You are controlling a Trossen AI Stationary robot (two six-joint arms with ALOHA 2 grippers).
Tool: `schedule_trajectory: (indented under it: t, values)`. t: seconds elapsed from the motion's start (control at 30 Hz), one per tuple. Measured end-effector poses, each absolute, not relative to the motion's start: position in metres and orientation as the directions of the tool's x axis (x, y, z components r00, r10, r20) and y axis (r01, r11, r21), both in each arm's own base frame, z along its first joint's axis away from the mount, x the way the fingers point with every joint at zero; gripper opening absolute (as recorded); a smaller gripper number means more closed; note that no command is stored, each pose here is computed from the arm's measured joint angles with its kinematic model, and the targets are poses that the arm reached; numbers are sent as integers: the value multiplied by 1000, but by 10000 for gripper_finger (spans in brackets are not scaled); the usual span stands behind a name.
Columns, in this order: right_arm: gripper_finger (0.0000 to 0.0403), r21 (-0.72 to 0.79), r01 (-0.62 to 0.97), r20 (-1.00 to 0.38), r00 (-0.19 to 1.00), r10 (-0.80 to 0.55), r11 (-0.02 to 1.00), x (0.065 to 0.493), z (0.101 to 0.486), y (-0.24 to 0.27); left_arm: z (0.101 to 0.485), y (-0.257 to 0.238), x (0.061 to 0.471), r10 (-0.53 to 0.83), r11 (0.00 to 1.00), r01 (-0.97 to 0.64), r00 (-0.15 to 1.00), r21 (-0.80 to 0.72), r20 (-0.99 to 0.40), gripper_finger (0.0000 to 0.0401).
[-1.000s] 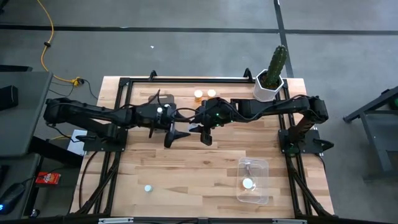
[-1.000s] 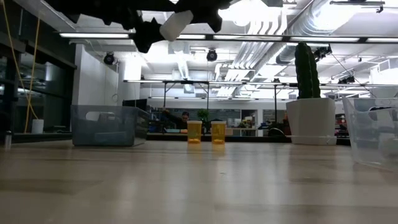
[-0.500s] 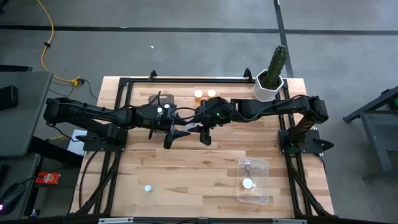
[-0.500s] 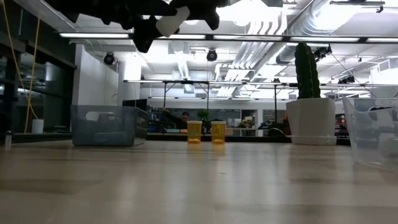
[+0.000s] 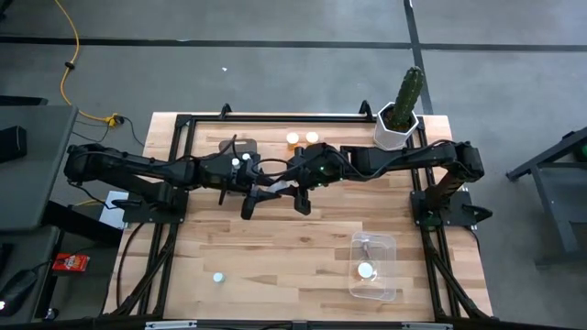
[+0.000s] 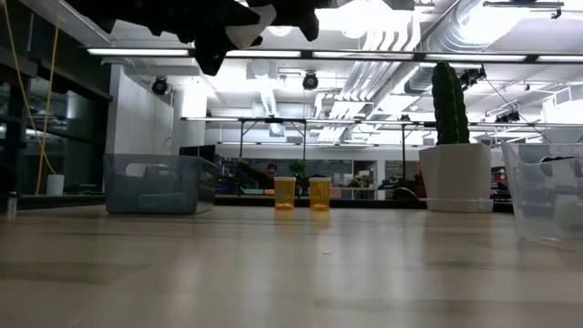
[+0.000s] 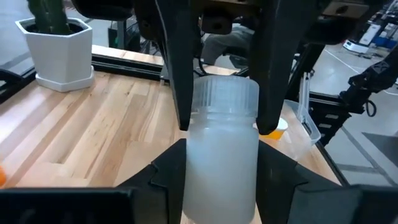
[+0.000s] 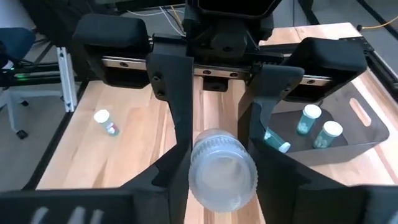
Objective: Pick and place medicine bottles into bin by pill shape (circle, oval)
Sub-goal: Remove the small white medicine bottle into the transparent bin and place it into the black bin
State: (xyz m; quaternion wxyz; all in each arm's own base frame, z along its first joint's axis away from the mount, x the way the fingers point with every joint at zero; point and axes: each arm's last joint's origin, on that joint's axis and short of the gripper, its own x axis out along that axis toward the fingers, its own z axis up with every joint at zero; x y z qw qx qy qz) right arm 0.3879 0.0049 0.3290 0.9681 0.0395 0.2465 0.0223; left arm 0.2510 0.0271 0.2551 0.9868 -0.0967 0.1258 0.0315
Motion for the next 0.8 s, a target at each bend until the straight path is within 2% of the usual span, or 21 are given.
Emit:
schedule_trajectory:
  t: [0.13,0.23,0.33,0.57,0.8]
  values:
    - [196,55,39,-455,890,-9,998,383,337,2,255,32,242,77,974,-136,949,-179,-306,127]
    - [244,-18,130,-420,899,-125,991,374,350,-2,259,36,228,126,971,-189,927,-149,-353,127]
    - [275,-77,214,-409,884,-226,974,363,361,-9,265,40,206,202,959,-265,893,-105,-402,127]
    - [286,-109,322,-449,828,-335,941,341,371,-22,267,43,152,430,846,-531,736,-53,-524,127]
    - [287,-95,347,-506,790,-345,933,338,365,-27,218,47,146,381,771,-616,650,-163,-658,127]
